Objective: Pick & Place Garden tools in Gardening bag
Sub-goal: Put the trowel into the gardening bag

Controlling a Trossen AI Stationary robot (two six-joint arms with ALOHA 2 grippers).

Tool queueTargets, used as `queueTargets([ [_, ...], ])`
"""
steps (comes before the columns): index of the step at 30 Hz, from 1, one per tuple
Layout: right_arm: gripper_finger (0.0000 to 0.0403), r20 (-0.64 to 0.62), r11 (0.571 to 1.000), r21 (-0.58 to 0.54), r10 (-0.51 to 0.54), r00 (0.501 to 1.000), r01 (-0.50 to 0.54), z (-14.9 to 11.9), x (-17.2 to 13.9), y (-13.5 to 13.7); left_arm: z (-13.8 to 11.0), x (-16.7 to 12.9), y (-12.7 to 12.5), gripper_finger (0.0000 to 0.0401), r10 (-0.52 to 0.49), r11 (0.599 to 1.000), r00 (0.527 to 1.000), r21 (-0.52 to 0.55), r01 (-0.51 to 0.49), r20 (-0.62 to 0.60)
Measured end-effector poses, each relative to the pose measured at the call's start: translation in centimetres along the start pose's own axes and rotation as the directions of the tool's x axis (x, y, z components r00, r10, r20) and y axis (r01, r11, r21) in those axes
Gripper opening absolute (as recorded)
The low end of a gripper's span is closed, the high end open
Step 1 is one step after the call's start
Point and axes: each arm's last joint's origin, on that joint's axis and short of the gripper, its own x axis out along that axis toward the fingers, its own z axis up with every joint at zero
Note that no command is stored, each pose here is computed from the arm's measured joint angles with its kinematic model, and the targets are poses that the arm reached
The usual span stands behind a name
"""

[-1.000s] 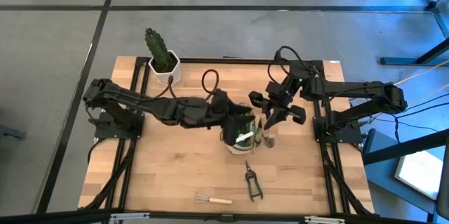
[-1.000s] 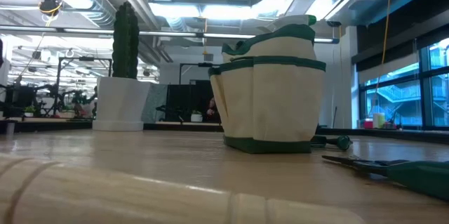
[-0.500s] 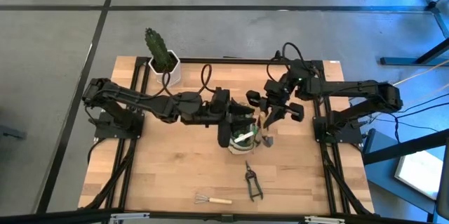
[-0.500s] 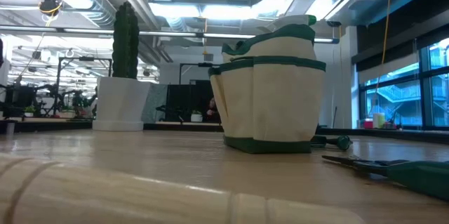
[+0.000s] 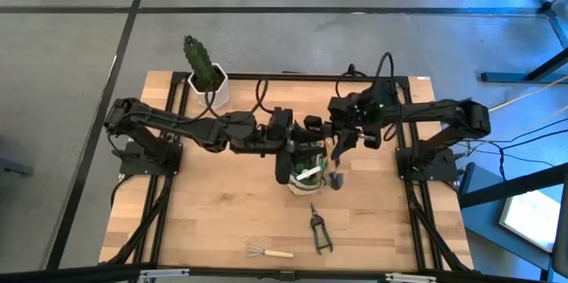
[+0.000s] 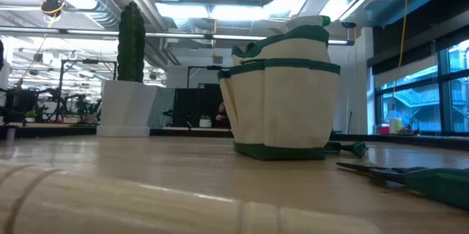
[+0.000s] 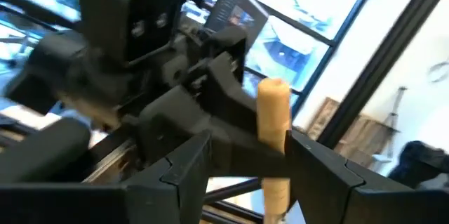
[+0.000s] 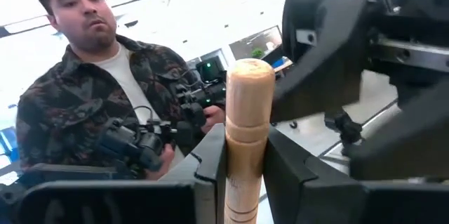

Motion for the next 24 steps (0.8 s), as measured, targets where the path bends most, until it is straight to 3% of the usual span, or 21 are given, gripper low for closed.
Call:
queueTargets([
  [8,0.0067,0.008,0.999,0.039,0.01,1.0,-0.011,-0.55,0.33,-1.02,0.81,0.13,0.46,0.0176,-0.047,0.999,0.998,-0.002,0.047,0.038],
  [24,0.0067,0.078,0.999,0.035,-0.009,0.997,0.006,-0.35,0.37,-1.01,0.95,0.13,0.51,0.0174,-0.028,0.999,0.998,0.021,0.026,0.058],
])
